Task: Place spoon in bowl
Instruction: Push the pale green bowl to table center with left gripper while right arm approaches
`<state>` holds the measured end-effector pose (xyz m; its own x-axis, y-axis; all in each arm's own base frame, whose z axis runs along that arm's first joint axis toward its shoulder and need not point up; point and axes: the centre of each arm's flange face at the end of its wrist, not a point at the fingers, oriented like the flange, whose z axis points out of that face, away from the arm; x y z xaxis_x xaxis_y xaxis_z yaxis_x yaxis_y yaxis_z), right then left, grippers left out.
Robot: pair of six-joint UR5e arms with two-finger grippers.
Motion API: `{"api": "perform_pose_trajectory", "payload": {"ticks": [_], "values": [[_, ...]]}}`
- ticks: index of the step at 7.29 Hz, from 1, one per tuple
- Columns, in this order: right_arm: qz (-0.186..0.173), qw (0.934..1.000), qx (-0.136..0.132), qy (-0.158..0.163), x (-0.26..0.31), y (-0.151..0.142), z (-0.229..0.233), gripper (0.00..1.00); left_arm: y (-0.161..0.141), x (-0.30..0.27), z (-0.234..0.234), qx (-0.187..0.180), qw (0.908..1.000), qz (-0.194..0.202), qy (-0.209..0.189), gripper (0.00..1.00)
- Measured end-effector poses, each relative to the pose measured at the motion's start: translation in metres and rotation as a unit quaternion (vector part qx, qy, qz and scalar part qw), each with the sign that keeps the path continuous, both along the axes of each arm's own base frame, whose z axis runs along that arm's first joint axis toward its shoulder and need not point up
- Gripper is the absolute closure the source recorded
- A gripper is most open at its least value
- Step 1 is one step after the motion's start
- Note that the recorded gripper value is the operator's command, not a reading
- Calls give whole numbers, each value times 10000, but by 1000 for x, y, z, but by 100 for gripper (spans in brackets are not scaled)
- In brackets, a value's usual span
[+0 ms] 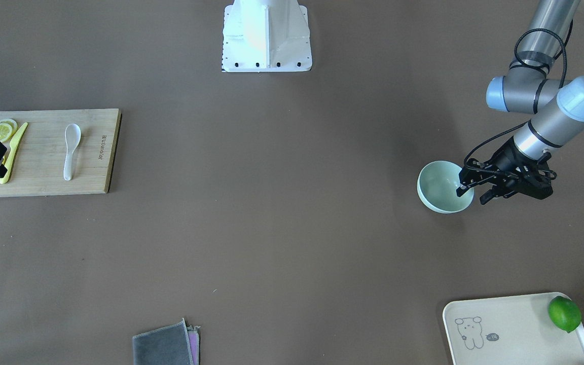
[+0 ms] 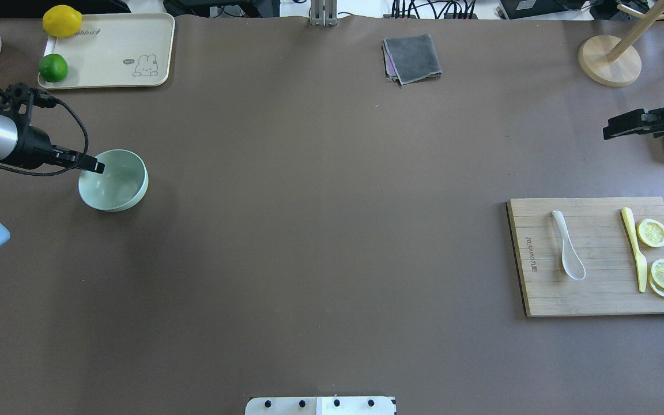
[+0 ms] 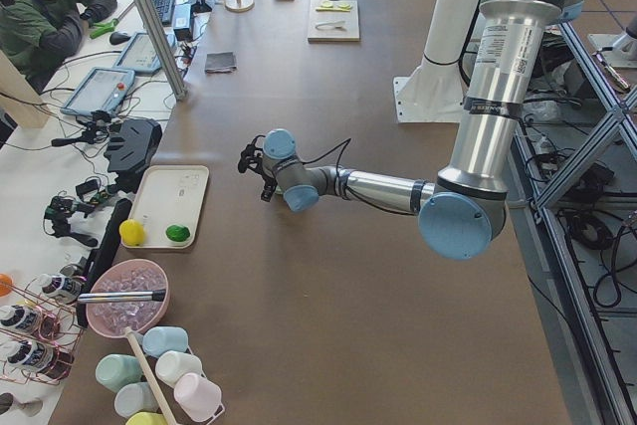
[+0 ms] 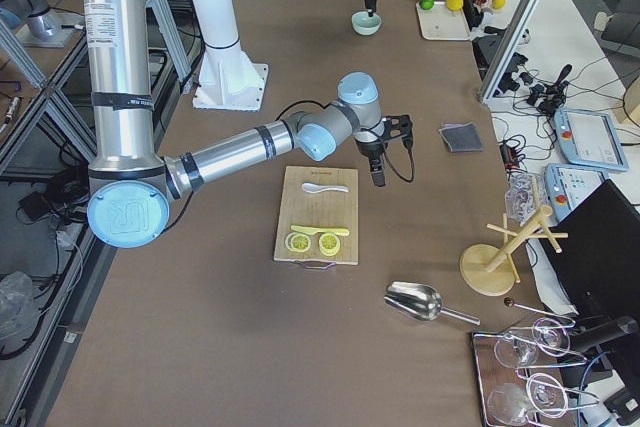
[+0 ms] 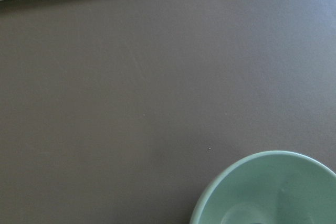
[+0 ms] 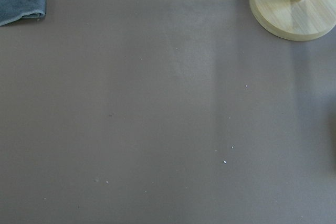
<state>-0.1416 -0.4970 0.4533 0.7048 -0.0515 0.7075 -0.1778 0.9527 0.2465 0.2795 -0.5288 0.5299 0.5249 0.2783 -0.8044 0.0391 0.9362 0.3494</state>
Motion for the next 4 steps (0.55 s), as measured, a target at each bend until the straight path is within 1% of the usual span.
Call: {"api": "perform_pose_trajectory", "payload": {"ticks": [2,4], "values": [[0,10000,-4,2,0,0,0,0,2,5,-2,7,10000,32,18,100],[3,10000,-23,8,0,0,2,0,1,8,-22,58,9999,6,122,100]]}}
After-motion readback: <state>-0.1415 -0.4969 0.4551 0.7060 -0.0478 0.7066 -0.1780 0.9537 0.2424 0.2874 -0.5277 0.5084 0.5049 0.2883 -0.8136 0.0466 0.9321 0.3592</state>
